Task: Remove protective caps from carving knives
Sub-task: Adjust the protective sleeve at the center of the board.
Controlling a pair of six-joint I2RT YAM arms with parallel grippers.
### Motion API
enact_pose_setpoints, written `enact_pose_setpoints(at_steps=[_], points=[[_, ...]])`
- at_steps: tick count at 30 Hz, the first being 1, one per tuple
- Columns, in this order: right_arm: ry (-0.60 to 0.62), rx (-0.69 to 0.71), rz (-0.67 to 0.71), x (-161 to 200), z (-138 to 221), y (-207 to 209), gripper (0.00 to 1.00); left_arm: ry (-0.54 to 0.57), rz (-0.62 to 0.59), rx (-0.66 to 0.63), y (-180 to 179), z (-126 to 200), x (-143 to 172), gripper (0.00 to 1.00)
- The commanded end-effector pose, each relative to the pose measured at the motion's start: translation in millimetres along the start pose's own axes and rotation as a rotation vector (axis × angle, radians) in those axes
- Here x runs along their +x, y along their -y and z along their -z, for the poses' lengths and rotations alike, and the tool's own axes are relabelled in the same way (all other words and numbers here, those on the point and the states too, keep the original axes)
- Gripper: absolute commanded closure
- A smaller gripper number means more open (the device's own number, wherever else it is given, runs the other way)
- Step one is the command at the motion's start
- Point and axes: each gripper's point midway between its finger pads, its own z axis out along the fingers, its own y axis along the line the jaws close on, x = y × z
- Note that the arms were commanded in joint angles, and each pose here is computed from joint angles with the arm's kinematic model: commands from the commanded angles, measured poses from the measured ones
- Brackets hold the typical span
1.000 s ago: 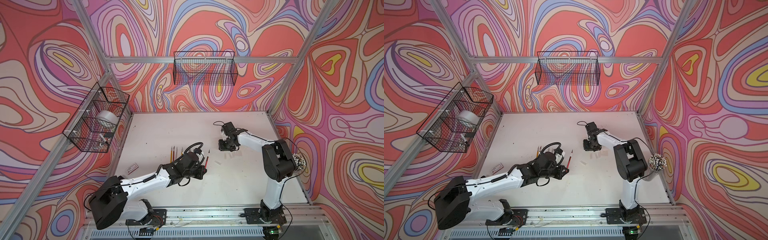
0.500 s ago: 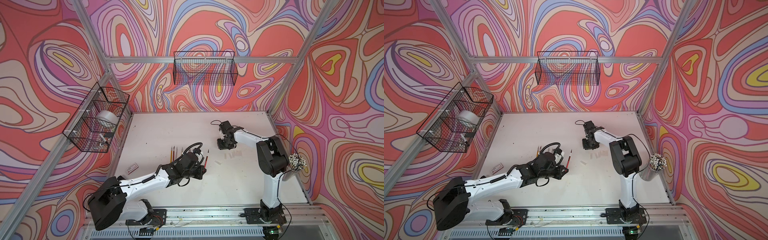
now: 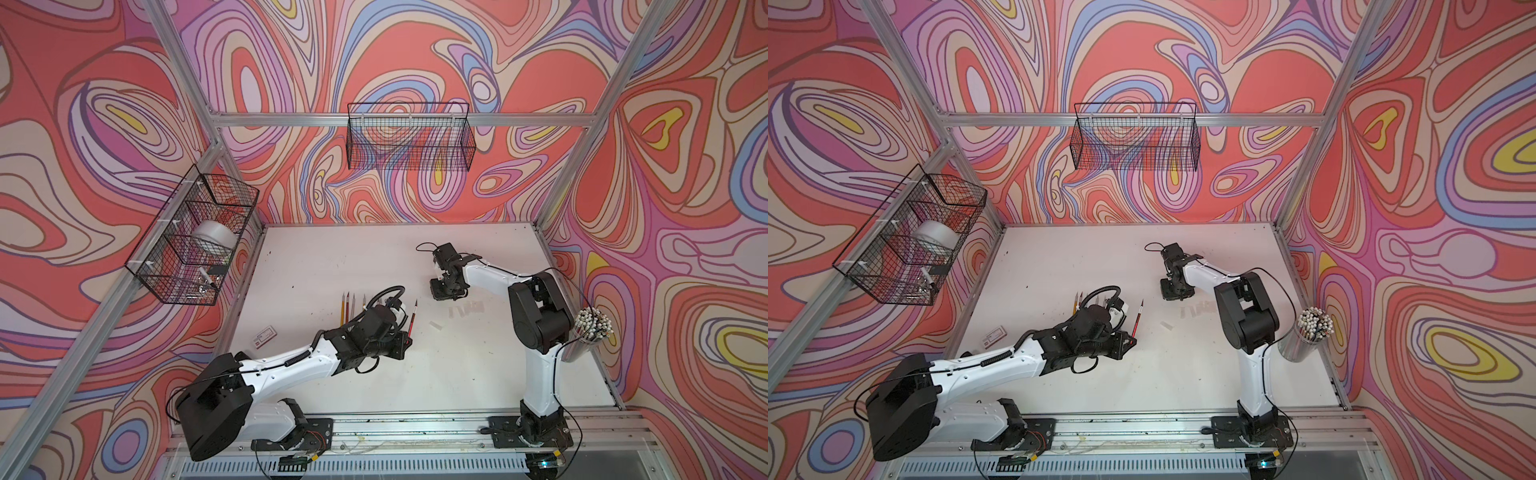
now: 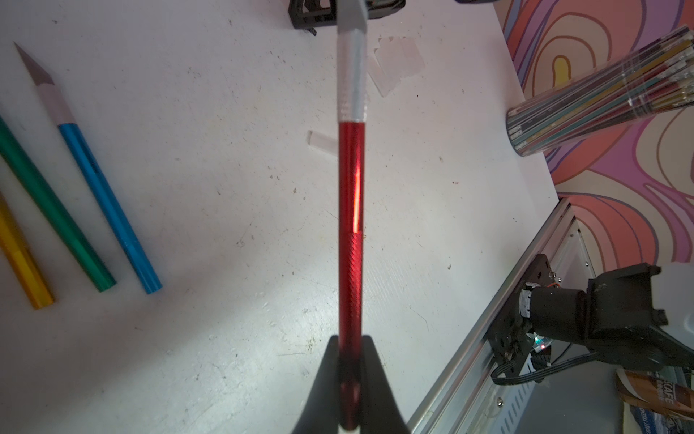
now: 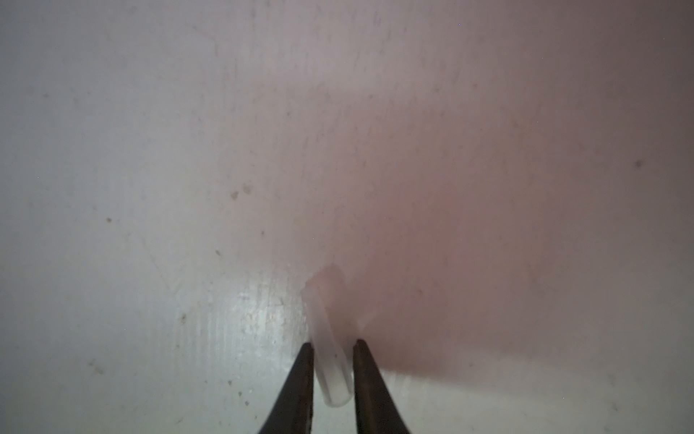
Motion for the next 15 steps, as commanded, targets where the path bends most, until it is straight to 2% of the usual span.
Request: enact_pose_setpoints(at_steps=[1,4,15], points=[[-0.029,0.022,-0.006,9,-8,-1,0.82,0.026,0.009,-0.007,-4,3,-3,1.00],[-0.029,0.020,-0.018,16,-5,-4,0.87,0.027,0.008,-0.008,-5,4,-2,1.00],[-0.060,0.039,-0.161,63,7,-1,0.87,0.030,0.010,0.003,-3,4,-2,1.00]])
